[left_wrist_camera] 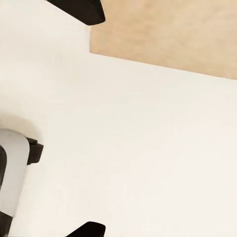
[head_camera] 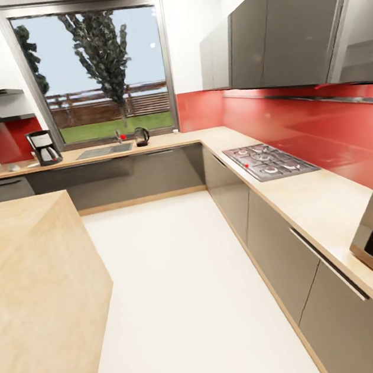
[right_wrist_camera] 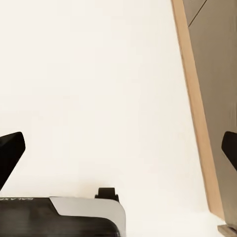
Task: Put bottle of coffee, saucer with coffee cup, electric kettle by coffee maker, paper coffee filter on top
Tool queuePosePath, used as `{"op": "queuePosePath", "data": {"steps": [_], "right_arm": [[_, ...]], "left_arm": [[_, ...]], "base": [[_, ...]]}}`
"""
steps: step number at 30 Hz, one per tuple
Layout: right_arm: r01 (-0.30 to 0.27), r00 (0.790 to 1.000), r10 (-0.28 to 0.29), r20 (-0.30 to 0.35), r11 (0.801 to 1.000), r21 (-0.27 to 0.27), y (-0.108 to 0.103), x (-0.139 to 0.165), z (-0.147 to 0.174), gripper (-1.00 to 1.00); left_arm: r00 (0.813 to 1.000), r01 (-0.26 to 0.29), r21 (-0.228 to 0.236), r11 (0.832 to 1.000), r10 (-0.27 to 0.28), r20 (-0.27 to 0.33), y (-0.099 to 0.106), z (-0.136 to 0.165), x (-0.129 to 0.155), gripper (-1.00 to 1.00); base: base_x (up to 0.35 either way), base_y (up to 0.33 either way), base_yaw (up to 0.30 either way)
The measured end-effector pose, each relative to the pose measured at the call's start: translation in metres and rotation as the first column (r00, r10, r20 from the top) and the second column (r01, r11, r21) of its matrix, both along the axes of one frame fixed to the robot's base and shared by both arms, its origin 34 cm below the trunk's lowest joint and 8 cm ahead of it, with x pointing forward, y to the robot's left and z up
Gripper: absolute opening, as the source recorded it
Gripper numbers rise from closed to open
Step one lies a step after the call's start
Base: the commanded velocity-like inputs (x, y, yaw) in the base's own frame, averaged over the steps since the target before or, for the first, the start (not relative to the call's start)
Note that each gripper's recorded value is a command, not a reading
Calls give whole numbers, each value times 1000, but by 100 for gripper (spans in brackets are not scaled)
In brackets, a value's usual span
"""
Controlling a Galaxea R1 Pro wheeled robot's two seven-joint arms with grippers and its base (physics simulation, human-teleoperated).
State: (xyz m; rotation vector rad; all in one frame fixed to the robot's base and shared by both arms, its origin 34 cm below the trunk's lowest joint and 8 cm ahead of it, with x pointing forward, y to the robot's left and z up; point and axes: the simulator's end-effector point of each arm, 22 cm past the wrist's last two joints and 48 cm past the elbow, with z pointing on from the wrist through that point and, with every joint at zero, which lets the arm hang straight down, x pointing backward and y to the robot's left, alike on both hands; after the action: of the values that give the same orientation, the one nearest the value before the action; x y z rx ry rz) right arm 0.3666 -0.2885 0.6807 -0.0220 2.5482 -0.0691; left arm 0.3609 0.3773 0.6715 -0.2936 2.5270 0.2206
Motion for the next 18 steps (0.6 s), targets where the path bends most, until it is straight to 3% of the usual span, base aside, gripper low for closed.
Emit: {"op": "queuePosePath", "data": {"steps": [18], "right_arm": [[0,1000,0,0,1000,7,1,-2,-1,100]], "left_arm": [[1000,2,7,1000,-2,-4,5,0,-3,100]], "base": [[336,-12,18]]}}
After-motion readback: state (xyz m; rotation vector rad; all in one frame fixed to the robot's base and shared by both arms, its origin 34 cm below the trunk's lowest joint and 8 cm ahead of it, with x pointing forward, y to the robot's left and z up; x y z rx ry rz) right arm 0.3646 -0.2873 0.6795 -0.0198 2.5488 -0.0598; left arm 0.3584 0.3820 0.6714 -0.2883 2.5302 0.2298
